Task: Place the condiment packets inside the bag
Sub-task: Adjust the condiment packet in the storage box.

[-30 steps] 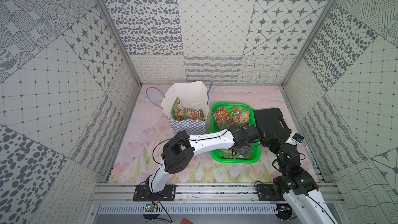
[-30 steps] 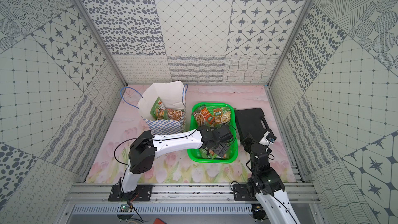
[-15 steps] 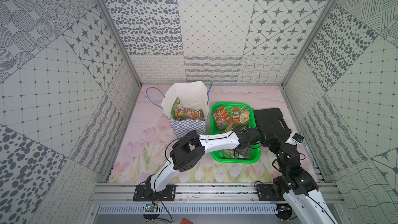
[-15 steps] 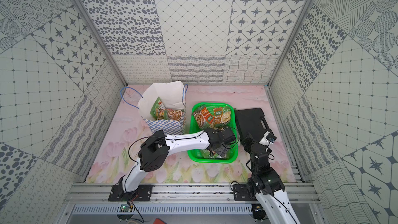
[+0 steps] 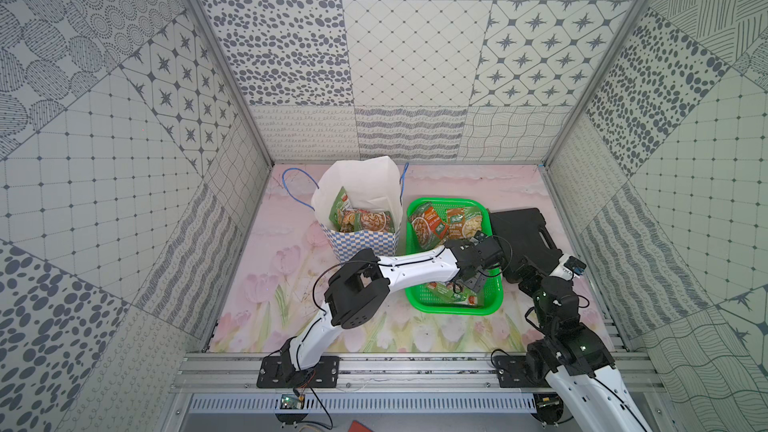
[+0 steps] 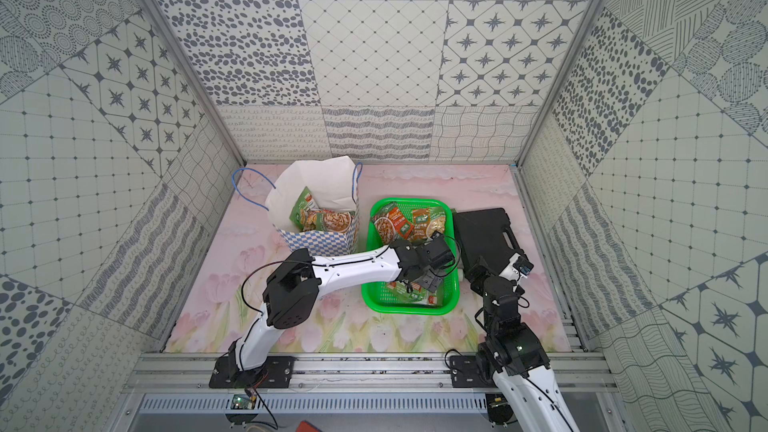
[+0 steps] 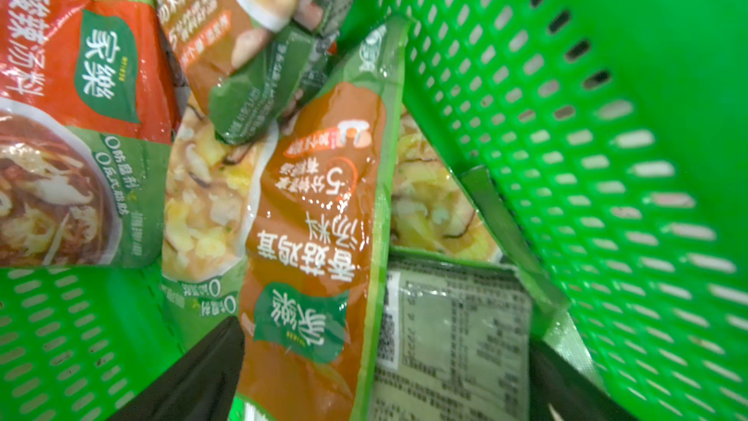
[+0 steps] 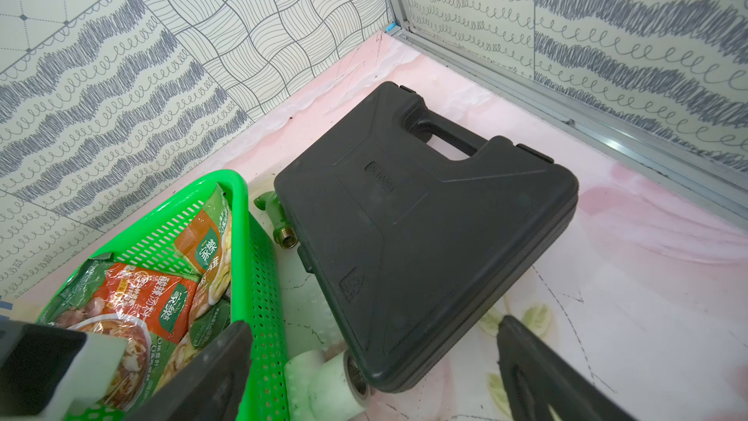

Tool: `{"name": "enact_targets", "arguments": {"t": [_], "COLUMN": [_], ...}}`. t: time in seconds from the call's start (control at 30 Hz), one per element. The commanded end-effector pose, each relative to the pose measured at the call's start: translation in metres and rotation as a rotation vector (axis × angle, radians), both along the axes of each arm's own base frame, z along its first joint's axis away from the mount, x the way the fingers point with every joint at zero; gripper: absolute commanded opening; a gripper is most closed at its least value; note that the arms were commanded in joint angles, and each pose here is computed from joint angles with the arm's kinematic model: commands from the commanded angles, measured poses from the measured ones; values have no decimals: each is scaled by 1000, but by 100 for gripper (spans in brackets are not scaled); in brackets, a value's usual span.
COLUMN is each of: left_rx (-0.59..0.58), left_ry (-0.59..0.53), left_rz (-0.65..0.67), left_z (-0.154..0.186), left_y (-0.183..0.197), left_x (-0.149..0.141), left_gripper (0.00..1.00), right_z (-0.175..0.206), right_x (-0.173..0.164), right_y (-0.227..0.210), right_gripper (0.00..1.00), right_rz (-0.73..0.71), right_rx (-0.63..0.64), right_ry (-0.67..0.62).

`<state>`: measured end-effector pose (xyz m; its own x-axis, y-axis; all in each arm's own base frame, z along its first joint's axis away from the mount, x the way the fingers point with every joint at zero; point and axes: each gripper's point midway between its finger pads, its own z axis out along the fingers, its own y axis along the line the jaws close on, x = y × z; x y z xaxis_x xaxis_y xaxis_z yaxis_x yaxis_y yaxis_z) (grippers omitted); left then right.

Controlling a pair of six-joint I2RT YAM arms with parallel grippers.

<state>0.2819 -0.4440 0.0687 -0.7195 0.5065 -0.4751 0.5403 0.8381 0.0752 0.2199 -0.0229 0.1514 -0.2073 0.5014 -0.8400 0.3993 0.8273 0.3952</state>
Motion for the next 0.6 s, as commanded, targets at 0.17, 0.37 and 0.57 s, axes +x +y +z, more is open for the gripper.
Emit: {"name": "enact_targets", "arguments": {"t": [0.17, 0.37, 0.57], "left_rx": [-189, -239, -177], "left_ry": [159, 196, 72], "left_rz": [-190, -307, -241], "left_z": [6, 28, 40], "left_y": [-39, -50, -31], "left_x": [-10, -39, -19], "left_gripper": [99, 100, 99], "right_z": [22, 22, 22], "right_x": [2, 2, 3], "right_y": [1, 1, 2], "right_gripper": [97, 97, 97], "right_rz": [-1, 3, 6], "right_rx": [25, 25, 26], "right_ry": [-72, -73, -74]}}
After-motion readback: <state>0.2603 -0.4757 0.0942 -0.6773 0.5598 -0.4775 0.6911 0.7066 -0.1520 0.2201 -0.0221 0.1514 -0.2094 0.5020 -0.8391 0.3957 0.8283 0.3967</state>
